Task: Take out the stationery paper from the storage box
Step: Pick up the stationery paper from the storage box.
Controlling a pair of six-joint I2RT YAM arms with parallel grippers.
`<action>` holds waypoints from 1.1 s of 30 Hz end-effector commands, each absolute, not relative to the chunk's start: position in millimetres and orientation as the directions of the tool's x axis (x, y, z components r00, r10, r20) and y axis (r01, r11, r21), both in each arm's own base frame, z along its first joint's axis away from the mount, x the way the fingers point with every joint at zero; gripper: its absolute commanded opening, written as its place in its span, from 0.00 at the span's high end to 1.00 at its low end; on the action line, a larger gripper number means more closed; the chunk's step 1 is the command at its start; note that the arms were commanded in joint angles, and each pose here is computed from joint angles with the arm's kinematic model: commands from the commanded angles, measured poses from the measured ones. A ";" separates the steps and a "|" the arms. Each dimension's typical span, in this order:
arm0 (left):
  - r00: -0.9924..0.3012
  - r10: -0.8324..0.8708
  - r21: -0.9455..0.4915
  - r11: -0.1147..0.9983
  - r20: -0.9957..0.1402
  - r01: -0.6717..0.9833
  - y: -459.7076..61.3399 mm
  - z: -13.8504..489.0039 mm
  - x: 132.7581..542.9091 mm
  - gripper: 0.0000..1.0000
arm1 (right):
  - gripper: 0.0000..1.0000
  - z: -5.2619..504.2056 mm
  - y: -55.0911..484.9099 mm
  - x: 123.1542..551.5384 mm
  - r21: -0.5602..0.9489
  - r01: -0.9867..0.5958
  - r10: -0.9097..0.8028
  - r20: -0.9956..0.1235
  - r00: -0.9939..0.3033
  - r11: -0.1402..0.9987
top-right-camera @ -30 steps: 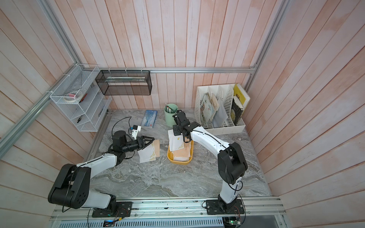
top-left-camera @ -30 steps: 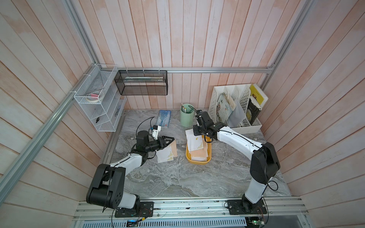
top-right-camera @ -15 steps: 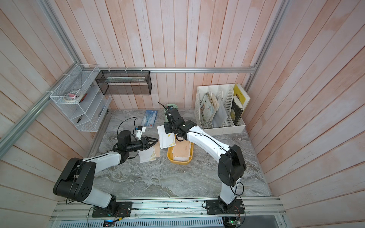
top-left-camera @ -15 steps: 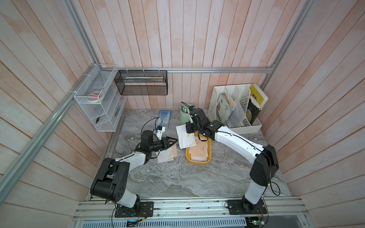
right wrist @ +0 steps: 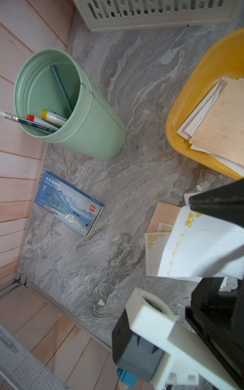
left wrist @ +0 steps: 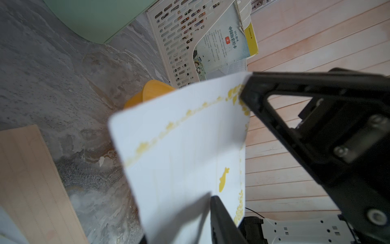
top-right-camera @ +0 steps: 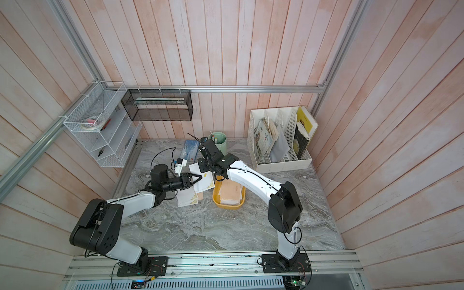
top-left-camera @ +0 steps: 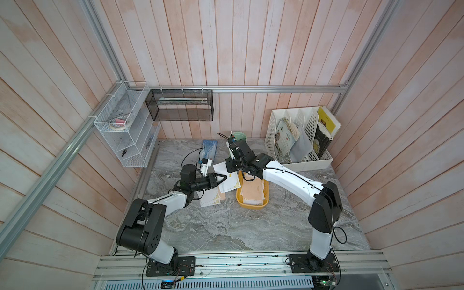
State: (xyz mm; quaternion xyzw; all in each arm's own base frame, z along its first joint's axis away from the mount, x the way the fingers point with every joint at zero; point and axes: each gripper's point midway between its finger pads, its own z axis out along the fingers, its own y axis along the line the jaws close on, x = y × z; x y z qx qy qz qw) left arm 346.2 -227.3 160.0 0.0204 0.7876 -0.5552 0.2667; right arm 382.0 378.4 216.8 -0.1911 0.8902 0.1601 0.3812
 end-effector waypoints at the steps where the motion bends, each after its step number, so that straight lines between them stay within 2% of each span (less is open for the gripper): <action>1: -0.832 -0.265 -0.844 0.389 -0.487 0.370 -228.4 167.4 350.9 0.89 | 1.00 210.7 379.5 379.6 0.131 -0.463 -0.236 -0.721 -0.652 0.877; 3: -0.831 -0.266 -0.843 0.391 -0.489 0.370 -227.8 167.8 350.4 1.00 | 1.00 208.7 378.2 379.8 0.127 -0.459 -0.237 -0.718 -0.654 0.879; 5: -0.831 -0.265 -0.842 0.389 -0.490 0.373 -227.8 168.7 349.1 1.00 | 0.97 205.9 375.3 380.2 0.113 -0.451 -0.241 -0.717 -0.654 0.886; 9: -0.825 -0.262 -0.842 0.368 -0.501 0.394 -228.7 177.1 344.4 1.00 | 0.80 204.2 362.9 383.5 0.091 -0.413 -0.220 -0.733 -0.644 0.906; 11: -0.819 -0.258 -0.838 0.359 -0.513 0.412 -229.0 183.2 342.1 1.00 | 0.75 208.7 355.9 385.6 0.122 -0.409 -0.188 -0.747 -0.637 0.904; 13: -0.812 -0.250 -0.832 0.347 -0.527 0.432 -229.7 189.6 338.7 1.00 | 0.71 215.3 351.5 384.5 0.218 -0.445 -0.130 -0.766 -0.629 0.869; 14: -0.808 -0.246 -0.829 0.339 -0.535 0.445 -230.5 192.8 336.9 1.00 | 0.69 223.8 351.2 382.4 0.282 -0.475 -0.090 -0.779 -0.620 0.833; 16: -0.801 -0.236 -0.823 0.319 -0.550 0.471 -231.8 199.6 332.9 1.00 | 0.63 239.3 346.7 370.1 0.468 -0.552 0.022 -0.776 -0.630 0.690; 19: -0.790 -0.237 -0.816 0.299 -0.565 0.494 -232.0 207.4 329.1 1.00 | 0.51 271.7 327.8 351.5 0.675 -0.631 0.210 -0.728 -0.652 0.383; 22: -0.785 -0.242 -0.814 0.291 -0.571 0.503 -232.1 211.1 327.7 1.00 | 0.48 292.6 320.0 334.5 0.721 -0.679 0.250 -0.689 -0.680 0.141; 24: -0.784 -0.242 -0.814 0.287 -0.572 0.505 -232.3 212.9 328.2 1.00 | 0.47 299.7 324.2 325.3 0.713 -0.700 0.239 -0.686 -0.687 0.038; 27: -0.782 -0.240 -0.813 0.280 -0.575 0.511 -232.8 215.6 327.5 1.00 | 0.46 299.0 330.9 322.8 0.725 -0.686 0.219 -0.661 -0.718 -0.062; 33: -0.778 -0.239 -0.809 0.278 -0.581 0.519 -232.2 221.0 324.8 1.00 | 0.46 284.8 332.4 332.2 0.759 -0.631 0.233 -0.593 -0.771 -0.158</action>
